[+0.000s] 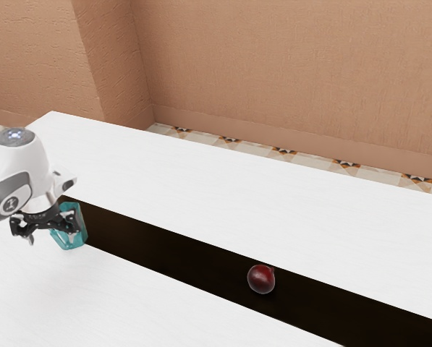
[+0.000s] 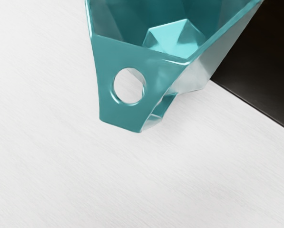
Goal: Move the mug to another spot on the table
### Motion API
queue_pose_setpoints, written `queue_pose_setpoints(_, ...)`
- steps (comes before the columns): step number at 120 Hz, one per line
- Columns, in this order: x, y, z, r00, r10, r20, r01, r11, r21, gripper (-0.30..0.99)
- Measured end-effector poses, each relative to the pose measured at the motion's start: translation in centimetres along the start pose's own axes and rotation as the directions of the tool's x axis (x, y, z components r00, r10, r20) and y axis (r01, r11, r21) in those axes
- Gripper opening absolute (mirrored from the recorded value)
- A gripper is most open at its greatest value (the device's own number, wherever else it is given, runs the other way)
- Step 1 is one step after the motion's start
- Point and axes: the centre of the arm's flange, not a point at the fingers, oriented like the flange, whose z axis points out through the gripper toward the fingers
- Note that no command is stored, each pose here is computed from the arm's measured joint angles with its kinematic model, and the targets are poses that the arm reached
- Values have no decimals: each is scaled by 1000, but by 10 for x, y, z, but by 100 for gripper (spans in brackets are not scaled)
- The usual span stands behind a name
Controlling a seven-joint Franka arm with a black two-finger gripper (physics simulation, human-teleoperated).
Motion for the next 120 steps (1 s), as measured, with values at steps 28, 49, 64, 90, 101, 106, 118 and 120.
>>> queue_pose_setpoints(28, -2, -11, 25, 994, 55, -96, -60, 997, -40, 69)
queue_pose_setpoints(49, 11, -19, 37, 991, 58, -119, -65, 997, -53, 68)
queue_pose_setpoints(64, 17, -22, 47, 996, 2, -88, -10, 995, -97, 68)
queue_pose_setpoints(90, 32, -14, 43, 996, 35, -81, -44, 992, -119, 69)
queue_pose_setpoints(101, 46, -10, 28, 994, 68, -82, -77, 991, -109, 69)
queue_pose_setpoints(106, 52, -9, 23, 994, 81, -78, -89, 991, -103, 69)
queue_pose_setpoints(118, 53, 4, 18, 990, 132, -47, -136, 986, -92, 69)
queue_pose_setpoints(120, 51, 7, 18, 989, 143, -41, -146, 985, -91, 69)
